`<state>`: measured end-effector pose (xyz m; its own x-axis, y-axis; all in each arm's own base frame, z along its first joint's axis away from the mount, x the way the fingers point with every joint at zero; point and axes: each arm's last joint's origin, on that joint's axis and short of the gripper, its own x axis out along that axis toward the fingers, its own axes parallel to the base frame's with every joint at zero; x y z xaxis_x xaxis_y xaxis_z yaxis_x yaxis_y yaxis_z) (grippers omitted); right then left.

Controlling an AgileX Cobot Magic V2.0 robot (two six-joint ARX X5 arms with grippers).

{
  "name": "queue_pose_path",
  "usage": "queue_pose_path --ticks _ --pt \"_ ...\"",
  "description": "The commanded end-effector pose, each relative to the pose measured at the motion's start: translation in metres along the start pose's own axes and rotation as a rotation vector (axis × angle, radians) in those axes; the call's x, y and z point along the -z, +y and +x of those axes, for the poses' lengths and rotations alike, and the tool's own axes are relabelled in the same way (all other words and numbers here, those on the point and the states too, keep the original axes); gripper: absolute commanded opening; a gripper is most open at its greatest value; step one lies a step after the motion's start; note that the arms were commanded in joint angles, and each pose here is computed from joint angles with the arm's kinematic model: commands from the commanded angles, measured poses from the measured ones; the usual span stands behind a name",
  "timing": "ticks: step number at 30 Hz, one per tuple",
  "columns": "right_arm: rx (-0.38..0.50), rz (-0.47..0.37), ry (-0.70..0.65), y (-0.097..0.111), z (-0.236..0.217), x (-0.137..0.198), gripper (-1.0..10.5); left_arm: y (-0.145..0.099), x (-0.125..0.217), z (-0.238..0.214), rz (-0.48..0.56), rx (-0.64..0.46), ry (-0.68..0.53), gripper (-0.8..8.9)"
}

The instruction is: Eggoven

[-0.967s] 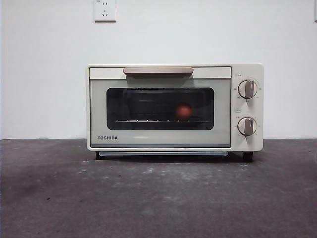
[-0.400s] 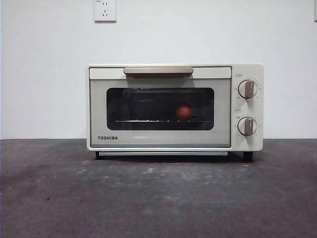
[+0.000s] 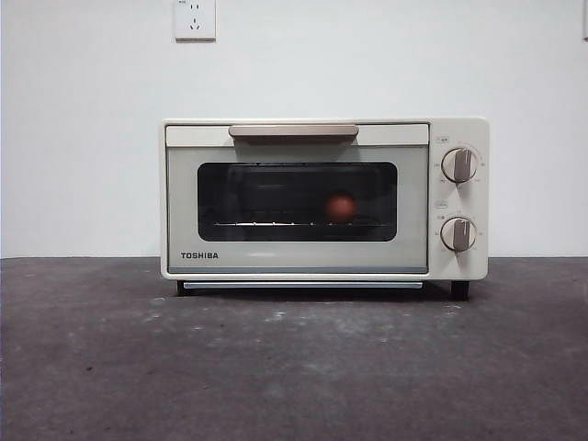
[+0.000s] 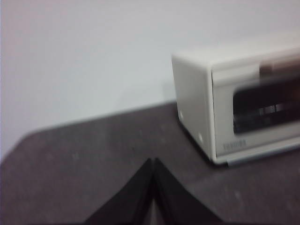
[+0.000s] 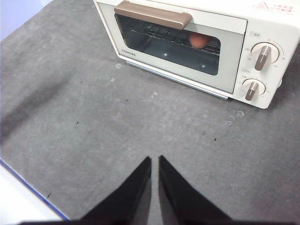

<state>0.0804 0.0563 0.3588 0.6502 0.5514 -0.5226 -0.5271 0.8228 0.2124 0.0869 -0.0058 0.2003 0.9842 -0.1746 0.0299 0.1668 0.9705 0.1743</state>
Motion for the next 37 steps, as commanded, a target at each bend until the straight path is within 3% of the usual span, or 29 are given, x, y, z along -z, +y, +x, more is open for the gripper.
queue_pose_path --ticks 1,16,37 --pt "-0.009 -0.011 -0.027 0.002 -0.004 -0.005 0.1 -0.001 0.009 0.002 0.006 -0.002 0.013 0.07" --pt "-0.009 -0.011 -0.027 0.002 -0.004 -0.005 0.1 -0.007 0.050 0.008 -0.005 0.026 0.168 0.07" --pt "-0.009 -0.011 -0.027 0.002 -0.004 -0.005 0.1 -0.007 0.049 0.008 -0.008 0.024 0.162 0.08"
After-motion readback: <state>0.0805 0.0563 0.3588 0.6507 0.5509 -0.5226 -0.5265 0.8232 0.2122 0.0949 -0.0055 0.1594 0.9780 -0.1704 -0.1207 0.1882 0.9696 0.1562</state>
